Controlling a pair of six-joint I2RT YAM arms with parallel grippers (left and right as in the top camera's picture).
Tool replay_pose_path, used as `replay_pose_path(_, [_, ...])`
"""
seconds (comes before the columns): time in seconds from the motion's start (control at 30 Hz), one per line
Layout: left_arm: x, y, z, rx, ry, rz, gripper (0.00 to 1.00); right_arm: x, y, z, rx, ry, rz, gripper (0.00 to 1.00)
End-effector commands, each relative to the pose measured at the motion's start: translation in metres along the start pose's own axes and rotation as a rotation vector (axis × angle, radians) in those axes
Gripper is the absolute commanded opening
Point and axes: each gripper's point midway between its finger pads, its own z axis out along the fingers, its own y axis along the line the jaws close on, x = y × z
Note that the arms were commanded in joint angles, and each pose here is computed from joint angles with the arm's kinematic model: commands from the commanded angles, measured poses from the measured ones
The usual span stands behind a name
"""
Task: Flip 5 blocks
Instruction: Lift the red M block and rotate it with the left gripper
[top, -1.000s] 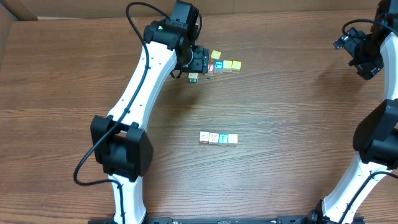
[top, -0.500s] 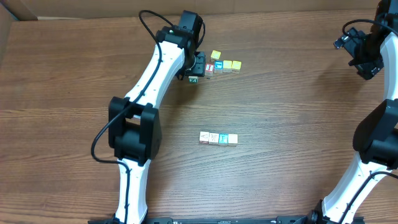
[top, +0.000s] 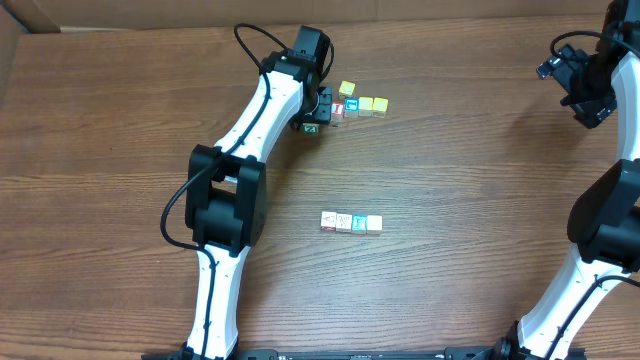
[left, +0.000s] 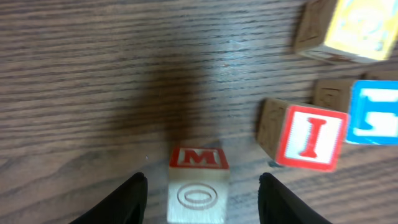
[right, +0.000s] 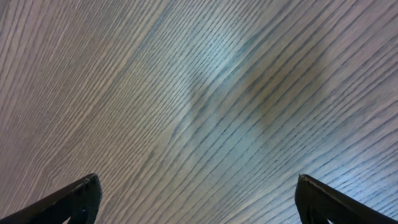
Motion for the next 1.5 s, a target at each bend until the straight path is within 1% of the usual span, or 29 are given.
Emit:
replay_pose_path(0.0, [0.004, 0.006, 0.021, -0.035, 0.022, 0.009, 0.50, -0.006, 0.003, -0.015, -0.020, -0.034, -0.006, 1.00])
replay_pose_path(0.13, [0.004, 0.004, 0.025, -0.033, 0.018, 0.010, 0.50, -0.006, 0.003, -0.015, -0.020, -0.035, -0.006, 1.00])
replay_pose_path(0.2, [0.002, 0.004, 0.025, -0.030, 0.012, 0.009, 0.44, -0.006, 0.003, -0.015, -0.020, -0.034, -0.006, 1.00])
replay_pose_path(0.27, [0.002, 0.003, 0.025, -0.024, 0.013, 0.009, 0.39, -0.006, 0.003, -0.015, -0.020, -0.035, -0.007, 1.00])
replay_pose_path(0.33, [0.003, 0.003, 0.024, -0.022, 0.018, 0.010, 0.39, -0.006, 0.003, -0.015, -0.020, -0.034, -0.006, 1.00])
replay_pose_path(0.57, [-0.006, 0.000, 0.012, -0.011, -0.011, 0.015, 0.45, -0.006, 0.003, -0.015, -0.020, -0.035, -0.006, 1.00])
replay_pose_path(0.63, [-0.008, 0.000, 0.010, -0.009, -0.017, 0.014, 0.44, -0.006, 0.003, -0.015, -0.020, -0.034, -0.006, 1.00])
replay_pose_path(0.73, [-0.009, -0.001, 0.010, -0.009, -0.018, 0.014, 0.41, -0.006, 0.003, -0.015, -0.020, -0.034, -0.006, 1.00])
replay_pose_path(0.93, [-0.010, -0.001, 0.009, -0.007, -0.024, 0.014, 0.38, -0.006, 0.003, -0.015, -0.020, -0.034, -0.006, 1.00])
replay_pose_path(1.03, [-0.011, -0.001, 0.009, -0.010, -0.026, 0.014, 0.34, -0.006, 0.003, -0.015, -0.020, -0.034, -0.006, 1.00])
replay_pose_path(1.17, [-0.013, -0.001, 0.006, -0.008, -0.032, 0.014, 0.27, -0.006, 0.003, -0.015, -0.020, -0.035, -0.006, 1.00])
replay_pose_path(1.23, [-0.014, -0.002, 0.003, -0.007, -0.030, 0.014, 0.26, -0.006, 0.003, -0.015, -0.020, -0.035, -0.006, 1.00])
replay_pose_path(1.3, [-0.015, -0.002, -0.004, -0.007, -0.022, 0.014, 0.27, -0.006, 0.003, -0.015, -0.020, -0.034, -0.006, 1.00])
replay_pose_path(1.37, [-0.016, -0.002, -0.013, -0.010, -0.013, 0.014, 0.23, -0.006, 0.003, -0.015, -0.020, -0.034, -0.006, 1.00])
replay_pose_path(1.47, [-0.017, -0.002, -0.031, -0.011, 0.002, 0.008, 0.23, -0.006, 0.003, -0.015, -0.020, -0.034, -0.006, 1.00])
